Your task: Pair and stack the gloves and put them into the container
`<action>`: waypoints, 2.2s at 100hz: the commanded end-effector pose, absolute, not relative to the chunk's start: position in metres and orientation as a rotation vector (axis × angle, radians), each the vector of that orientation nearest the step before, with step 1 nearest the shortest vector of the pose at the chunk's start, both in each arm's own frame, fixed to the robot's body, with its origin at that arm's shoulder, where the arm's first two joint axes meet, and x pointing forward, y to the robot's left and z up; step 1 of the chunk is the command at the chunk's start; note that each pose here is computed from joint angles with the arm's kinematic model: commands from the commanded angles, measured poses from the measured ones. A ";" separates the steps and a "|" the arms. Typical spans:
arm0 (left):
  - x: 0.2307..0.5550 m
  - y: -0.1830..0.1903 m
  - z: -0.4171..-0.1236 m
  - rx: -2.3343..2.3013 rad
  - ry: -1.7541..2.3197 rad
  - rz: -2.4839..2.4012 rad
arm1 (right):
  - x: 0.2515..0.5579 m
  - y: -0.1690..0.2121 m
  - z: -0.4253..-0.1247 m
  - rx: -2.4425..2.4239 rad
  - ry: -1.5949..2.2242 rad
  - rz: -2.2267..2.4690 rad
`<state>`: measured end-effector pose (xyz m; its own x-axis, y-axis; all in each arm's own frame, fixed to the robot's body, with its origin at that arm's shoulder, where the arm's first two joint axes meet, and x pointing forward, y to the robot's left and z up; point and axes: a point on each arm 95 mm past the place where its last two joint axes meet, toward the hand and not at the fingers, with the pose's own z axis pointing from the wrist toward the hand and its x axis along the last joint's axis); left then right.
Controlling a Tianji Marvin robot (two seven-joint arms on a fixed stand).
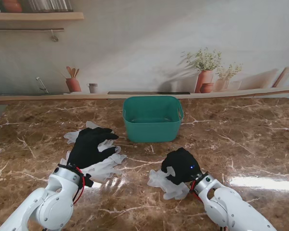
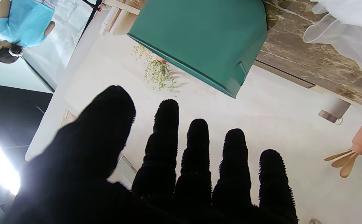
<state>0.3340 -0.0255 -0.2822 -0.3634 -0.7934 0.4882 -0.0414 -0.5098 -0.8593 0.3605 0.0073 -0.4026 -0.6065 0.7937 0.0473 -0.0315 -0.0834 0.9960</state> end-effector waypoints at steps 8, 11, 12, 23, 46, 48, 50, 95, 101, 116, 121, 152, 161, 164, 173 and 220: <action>0.333 -0.027 -0.285 -1.351 1.135 -1.924 | 0.345 0.006 -0.405 0.912 1.647 1.738; 0.333 -0.028 -0.285 -1.351 1.135 -1.925 | 0.344 0.006 -0.403 0.922 1.646 1.742; 0.333 -0.028 -0.285 -1.351 1.135 -1.926 | 0.344 0.005 -0.403 0.925 1.646 1.744; 0.333 -0.027 -0.284 -1.344 1.138 -1.927 | 0.340 0.005 -0.396 0.971 1.642 1.768; 0.334 -0.026 -0.283 -1.342 1.137 -1.928 | 0.331 -0.001 -0.387 1.006 1.760 1.786; 0.334 -0.026 -0.283 -1.342 1.137 -1.928 | 0.330 -0.001 -0.387 1.007 1.774 1.783; 0.334 -0.026 -0.283 -1.341 1.136 -1.928 | 0.329 -0.001 -0.386 1.010 1.788 1.781; 0.335 -0.027 -0.283 -1.348 1.134 -1.954 | 0.322 -0.006 -0.395 0.906 2.120 1.476; 0.335 -0.027 -0.283 -1.349 1.132 -1.957 | 0.325 -0.004 -0.399 0.898 2.123 1.467; 0.335 -0.027 -0.283 -1.349 1.135 -1.958 | 0.333 -0.001 -0.406 0.866 2.100 1.464; 0.335 -0.027 -0.283 -1.351 1.134 -1.961 | 0.336 0.001 -0.409 0.865 2.084 1.483; 0.335 -0.027 -0.283 -1.351 1.138 -1.962 | 0.352 0.012 -0.409 0.874 1.927 1.668; 0.335 -0.028 -0.284 -1.357 1.142 -1.962 | 0.357 0.017 -0.399 0.871 1.887 1.708; 0.335 -0.028 -0.284 -1.358 1.141 -1.962 | 0.359 0.018 -0.393 0.863 1.874 1.722; 0.335 -0.028 -0.284 -1.359 1.138 -1.961 | 0.365 0.024 -0.374 0.823 1.824 1.769; 0.334 -0.026 -0.284 -1.374 1.130 -1.946 | 0.415 0.042 -0.246 0.557 1.506 1.899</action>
<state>0.3364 -0.0257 -0.2820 -0.3751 -0.7757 0.5075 -0.0549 -0.5279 -0.8475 0.4016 0.0395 -0.2749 -0.7133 0.7004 -0.0258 -0.1595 -0.1263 0.9791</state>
